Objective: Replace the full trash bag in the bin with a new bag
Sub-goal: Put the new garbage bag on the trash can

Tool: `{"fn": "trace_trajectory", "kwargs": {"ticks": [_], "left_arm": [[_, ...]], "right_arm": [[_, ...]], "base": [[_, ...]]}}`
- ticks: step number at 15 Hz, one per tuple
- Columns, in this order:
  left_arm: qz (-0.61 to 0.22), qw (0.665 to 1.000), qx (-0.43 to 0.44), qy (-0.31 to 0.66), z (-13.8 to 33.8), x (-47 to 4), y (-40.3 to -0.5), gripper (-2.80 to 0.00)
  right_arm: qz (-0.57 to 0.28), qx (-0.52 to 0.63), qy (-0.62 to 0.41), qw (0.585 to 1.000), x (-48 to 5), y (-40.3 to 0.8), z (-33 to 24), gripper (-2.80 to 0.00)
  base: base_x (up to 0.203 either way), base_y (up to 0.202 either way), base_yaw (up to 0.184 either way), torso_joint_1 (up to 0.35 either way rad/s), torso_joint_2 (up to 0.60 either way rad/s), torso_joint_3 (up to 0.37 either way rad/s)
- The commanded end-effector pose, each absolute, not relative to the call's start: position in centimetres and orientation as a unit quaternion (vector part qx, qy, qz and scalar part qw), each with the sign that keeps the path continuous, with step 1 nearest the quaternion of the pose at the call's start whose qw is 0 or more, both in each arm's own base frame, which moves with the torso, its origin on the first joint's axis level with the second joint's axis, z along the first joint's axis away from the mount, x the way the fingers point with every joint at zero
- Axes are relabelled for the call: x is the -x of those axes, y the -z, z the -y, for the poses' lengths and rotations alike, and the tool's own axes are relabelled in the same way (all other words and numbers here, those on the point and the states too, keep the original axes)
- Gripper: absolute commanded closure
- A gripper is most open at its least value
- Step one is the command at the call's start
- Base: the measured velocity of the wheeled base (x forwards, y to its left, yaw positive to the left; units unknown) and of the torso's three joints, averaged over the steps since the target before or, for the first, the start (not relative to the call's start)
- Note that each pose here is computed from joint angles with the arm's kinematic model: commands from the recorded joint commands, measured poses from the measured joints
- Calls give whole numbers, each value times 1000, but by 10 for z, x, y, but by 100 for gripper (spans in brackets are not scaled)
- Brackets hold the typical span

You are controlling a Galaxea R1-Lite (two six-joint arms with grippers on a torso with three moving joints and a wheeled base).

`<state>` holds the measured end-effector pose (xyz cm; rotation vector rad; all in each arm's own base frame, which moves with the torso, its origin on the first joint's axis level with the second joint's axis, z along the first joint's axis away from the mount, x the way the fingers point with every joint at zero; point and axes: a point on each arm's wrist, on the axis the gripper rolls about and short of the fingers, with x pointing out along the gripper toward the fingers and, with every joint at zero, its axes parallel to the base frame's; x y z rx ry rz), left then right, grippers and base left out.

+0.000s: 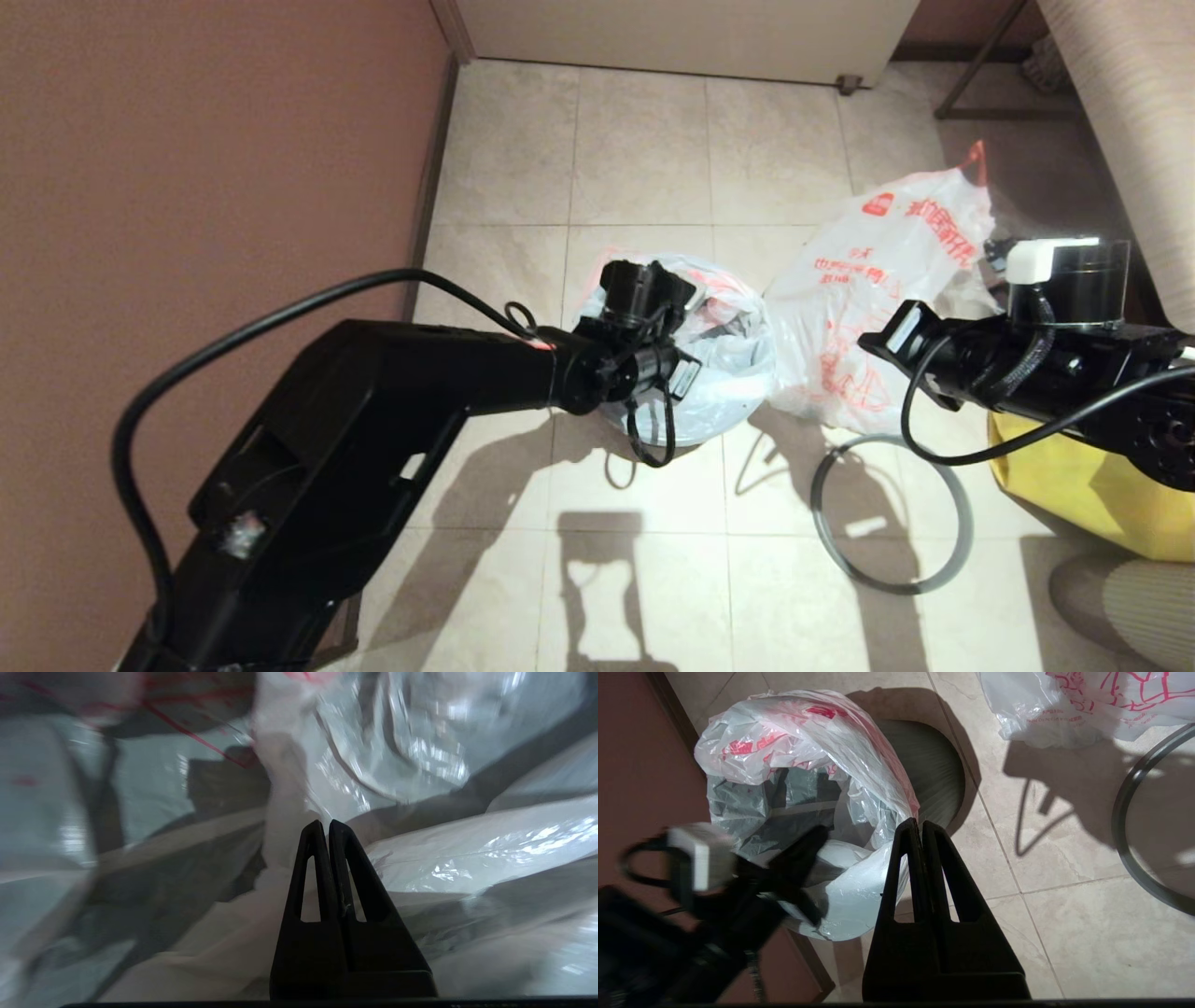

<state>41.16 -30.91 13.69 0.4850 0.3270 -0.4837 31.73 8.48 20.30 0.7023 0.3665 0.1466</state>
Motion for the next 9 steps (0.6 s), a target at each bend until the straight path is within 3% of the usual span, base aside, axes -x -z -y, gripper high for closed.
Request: {"fn": "trace_trajectory", "kwargs": {"ticks": [1, 5, 9], "left_arm": [[-195, 901, -297, 248, 317, -424, -71, 0], [-198, 892, -351, 206, 291, -456, -13, 0], [-207, 892, -367, 163, 253, -479, -14, 0]], "right_arm": [[-172, -345, -75, 920, -316, -207, -85, 0], [-157, -348, -78, 921, -310, -217, -81, 0], [-154, -348, -79, 921, -309, -219, -81, 0]], "base": [[0, 0, 0, 0, 0, 0], [0, 0, 0, 0, 0, 0], [0, 0, 0, 0, 0, 0]]}}
